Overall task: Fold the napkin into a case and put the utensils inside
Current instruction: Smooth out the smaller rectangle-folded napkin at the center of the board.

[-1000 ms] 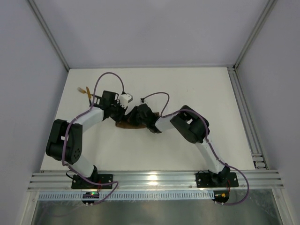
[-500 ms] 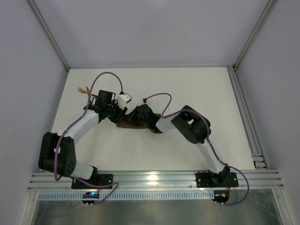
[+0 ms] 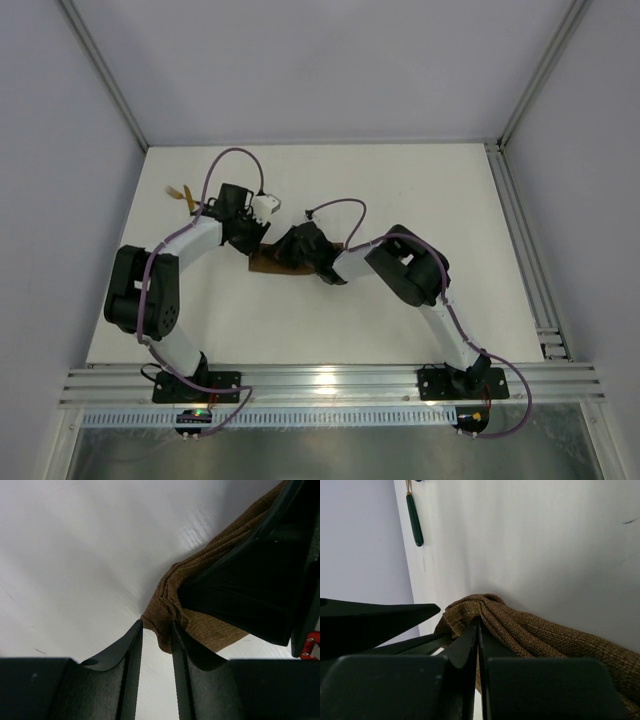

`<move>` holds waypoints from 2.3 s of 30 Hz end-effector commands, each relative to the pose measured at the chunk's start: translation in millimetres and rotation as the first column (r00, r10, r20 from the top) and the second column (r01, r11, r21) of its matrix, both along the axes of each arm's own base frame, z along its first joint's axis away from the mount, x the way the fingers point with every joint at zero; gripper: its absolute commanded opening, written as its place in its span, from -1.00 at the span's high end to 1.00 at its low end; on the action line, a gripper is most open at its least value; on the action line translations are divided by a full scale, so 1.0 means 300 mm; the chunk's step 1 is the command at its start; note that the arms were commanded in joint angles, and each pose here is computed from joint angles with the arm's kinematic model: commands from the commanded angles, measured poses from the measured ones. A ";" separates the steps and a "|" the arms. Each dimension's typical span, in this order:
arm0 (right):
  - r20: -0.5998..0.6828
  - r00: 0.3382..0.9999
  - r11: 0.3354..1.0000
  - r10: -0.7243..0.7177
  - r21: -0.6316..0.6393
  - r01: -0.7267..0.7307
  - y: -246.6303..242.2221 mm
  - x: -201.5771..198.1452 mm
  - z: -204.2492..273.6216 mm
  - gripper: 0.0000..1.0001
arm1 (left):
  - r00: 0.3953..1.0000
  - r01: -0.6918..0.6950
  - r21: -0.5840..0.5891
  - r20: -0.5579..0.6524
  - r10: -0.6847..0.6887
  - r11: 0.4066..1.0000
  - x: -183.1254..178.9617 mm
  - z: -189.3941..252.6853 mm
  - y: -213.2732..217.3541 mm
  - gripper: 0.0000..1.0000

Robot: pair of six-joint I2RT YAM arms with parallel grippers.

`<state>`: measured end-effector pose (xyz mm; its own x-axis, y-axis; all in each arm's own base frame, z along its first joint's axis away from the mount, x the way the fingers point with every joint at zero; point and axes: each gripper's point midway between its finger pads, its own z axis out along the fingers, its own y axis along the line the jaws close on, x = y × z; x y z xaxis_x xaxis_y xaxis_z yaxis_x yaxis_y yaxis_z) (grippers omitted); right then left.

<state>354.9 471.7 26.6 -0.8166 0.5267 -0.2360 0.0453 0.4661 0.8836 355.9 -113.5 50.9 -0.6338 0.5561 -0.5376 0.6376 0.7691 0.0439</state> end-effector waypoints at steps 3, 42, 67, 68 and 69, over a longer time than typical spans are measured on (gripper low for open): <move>-0.038 0.999 0.997 -0.029 -0.069 0.026 -0.051 0.005 -0.054 0.94 | 0.998 -0.006 0.056 0.060 0.002 0.998 0.055 0.018 0.021 0.46; 0.010 1.000 0.998 -0.022 0.059 0.021 0.004 0.083 0.016 0.94 | 0.985 0.144 -0.197 0.120 -0.122 0.970 -0.054 0.065 -0.168 1.00; 0.111 0.990 0.996 0.084 -0.040 -0.080 -0.139 0.023 0.167 0.79 | 0.997 0.002 0.050 -0.079 0.002 0.999 -0.056 -0.209 -0.006 0.96; 0.115 0.983 0.989 0.140 -0.062 -0.133 -0.141 -0.005 0.161 0.78 | 0.996 0.002 0.052 -0.085 0.002 0.999 -0.056 -0.214 -0.006 0.97; 0.125 0.980 0.987 0.158 -0.062 -0.151 -0.150 -0.010 0.179 0.78 | 0.996 0.001 0.048 -0.086 0.004 0.999 -0.056 -0.214 -0.006 0.98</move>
<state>358.0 429.2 42.4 -0.8379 0.4660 -0.2841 -0.0051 0.5140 0.8578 368.9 -131.6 25.3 -0.5666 0.5781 -0.5873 0.6601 0.7450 0.0964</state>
